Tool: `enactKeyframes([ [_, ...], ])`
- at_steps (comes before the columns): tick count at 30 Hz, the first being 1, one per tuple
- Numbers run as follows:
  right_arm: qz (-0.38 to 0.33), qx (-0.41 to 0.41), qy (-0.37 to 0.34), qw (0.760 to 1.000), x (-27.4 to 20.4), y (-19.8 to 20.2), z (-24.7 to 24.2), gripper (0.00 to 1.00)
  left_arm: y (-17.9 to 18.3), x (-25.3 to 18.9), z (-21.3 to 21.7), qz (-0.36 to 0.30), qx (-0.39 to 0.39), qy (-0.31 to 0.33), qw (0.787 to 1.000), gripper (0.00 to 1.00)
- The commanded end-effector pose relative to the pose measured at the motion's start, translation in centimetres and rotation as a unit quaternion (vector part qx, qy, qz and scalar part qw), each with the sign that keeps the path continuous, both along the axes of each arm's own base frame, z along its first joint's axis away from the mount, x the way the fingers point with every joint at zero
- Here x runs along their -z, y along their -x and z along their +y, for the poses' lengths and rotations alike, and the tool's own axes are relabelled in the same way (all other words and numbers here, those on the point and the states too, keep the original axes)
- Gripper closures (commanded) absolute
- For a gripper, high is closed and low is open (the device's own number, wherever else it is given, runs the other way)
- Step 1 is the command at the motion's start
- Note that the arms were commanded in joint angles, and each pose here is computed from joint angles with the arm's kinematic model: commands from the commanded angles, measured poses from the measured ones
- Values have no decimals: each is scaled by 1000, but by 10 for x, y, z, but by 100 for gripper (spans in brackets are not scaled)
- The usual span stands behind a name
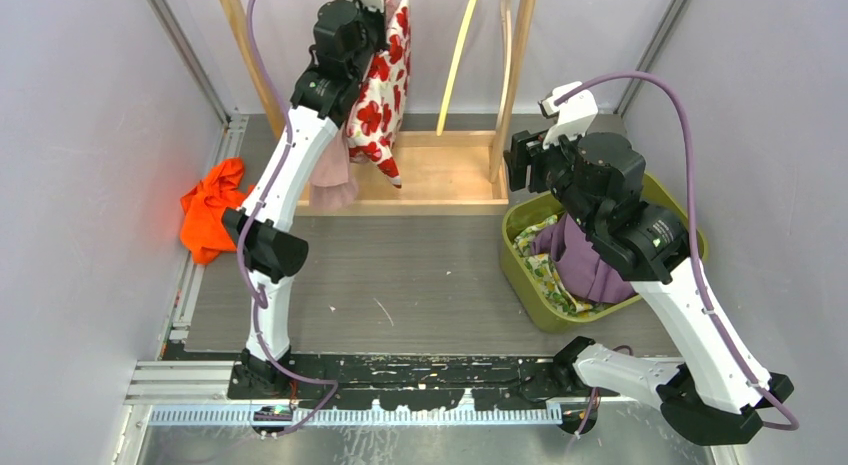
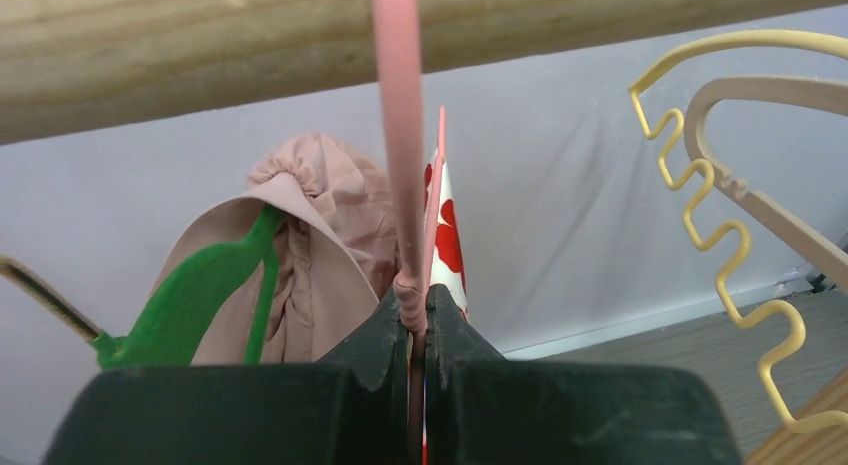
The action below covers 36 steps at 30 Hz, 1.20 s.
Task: Remove the skirt from the hanger
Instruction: Pick up the hanger from the clothesline.
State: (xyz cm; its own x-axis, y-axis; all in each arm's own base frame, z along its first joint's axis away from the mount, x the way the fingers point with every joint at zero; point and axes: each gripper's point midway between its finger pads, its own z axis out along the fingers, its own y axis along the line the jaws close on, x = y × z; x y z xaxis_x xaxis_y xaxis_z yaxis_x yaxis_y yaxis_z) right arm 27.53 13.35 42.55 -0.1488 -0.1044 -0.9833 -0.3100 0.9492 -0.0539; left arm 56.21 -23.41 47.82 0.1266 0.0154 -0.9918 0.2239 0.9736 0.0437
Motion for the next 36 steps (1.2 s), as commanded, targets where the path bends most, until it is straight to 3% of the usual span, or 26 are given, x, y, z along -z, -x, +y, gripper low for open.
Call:
enactKeyframes([
  [1, -32, 5, -18, 999, -23, 5, -6, 33, 26, -49, 14, -47, -1, 19, 999, 100],
  [20, -30, -17, -35, 999, -15, 7, 4, 32, 112, -152, 33, -135, 60, 78, 986, 100],
  [25, -32, -21, -39, 999, -17, 8, 5, 33, 123, -136, 28, -105, 86, 80, 987, 100],
  [30, -26, -33, -27, 999, -14, 11, 6, 36, 132, -92, 26, -48, 97, 68, 992, 100],
  [36, -18, -65, -16, 998, -11, 17, 15, 39, 174, -70, 27, 2, 143, 43, 989, 100],
])
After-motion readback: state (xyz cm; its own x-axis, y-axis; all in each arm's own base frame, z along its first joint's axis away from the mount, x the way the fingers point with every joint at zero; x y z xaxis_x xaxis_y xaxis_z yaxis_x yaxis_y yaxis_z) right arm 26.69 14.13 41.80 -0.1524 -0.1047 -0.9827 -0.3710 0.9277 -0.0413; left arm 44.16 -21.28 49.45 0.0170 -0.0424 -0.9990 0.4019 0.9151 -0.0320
